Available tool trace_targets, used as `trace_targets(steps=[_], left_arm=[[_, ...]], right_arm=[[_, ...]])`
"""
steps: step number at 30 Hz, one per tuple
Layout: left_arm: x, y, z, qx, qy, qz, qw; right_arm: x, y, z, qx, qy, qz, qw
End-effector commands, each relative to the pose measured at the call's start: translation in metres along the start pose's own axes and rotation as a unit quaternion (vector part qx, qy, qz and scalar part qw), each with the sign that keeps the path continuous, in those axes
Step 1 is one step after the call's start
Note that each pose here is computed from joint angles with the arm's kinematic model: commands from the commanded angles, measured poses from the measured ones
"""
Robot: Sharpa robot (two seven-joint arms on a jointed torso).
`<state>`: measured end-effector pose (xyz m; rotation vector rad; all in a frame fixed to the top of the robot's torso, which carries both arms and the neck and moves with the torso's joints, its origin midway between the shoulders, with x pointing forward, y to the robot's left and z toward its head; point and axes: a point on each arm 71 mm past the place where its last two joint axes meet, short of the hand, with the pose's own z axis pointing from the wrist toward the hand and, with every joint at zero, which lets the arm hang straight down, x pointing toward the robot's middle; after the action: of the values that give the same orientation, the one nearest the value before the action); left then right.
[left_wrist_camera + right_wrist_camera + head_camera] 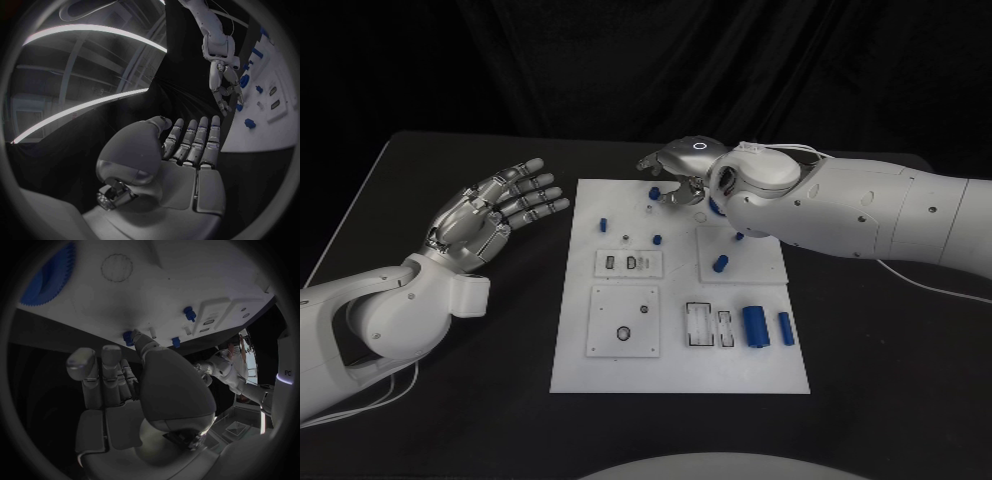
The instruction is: Assemble the parts on the task board
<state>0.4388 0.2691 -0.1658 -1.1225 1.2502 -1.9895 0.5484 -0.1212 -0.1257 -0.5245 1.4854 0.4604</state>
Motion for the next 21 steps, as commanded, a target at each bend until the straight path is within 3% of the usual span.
trace_targets(steps=[1,7,11,16,21], left_arm=[[0.001,-0.0109,-0.0003,0.071,0.004,-0.007,0.997],[-0.0003,-0.0123,-0.0025,0.072,0.001,-0.006,0.997],[-0.0005,-0.0126,-0.0032,0.072,-0.001,-0.007,0.997],[-0.0009,-0.0129,-0.0039,0.071,-0.004,-0.008,0.997],[-0.0013,-0.0127,-0.0035,0.071,-0.006,-0.009,0.997]], right_arm=[[-0.002,-0.003,-0.002,0.008,-0.014,0.0,1.0],[-0.017,-0.011,-0.012,0.004,-0.055,0.013,0.998],[-0.033,-0.023,-0.029,0.015,-0.068,0.017,0.997],[-0.043,-0.041,-0.056,0.041,-0.058,0.029,0.997],[-0.038,-0.062,-0.082,0.079,-0.022,0.048,0.995]])
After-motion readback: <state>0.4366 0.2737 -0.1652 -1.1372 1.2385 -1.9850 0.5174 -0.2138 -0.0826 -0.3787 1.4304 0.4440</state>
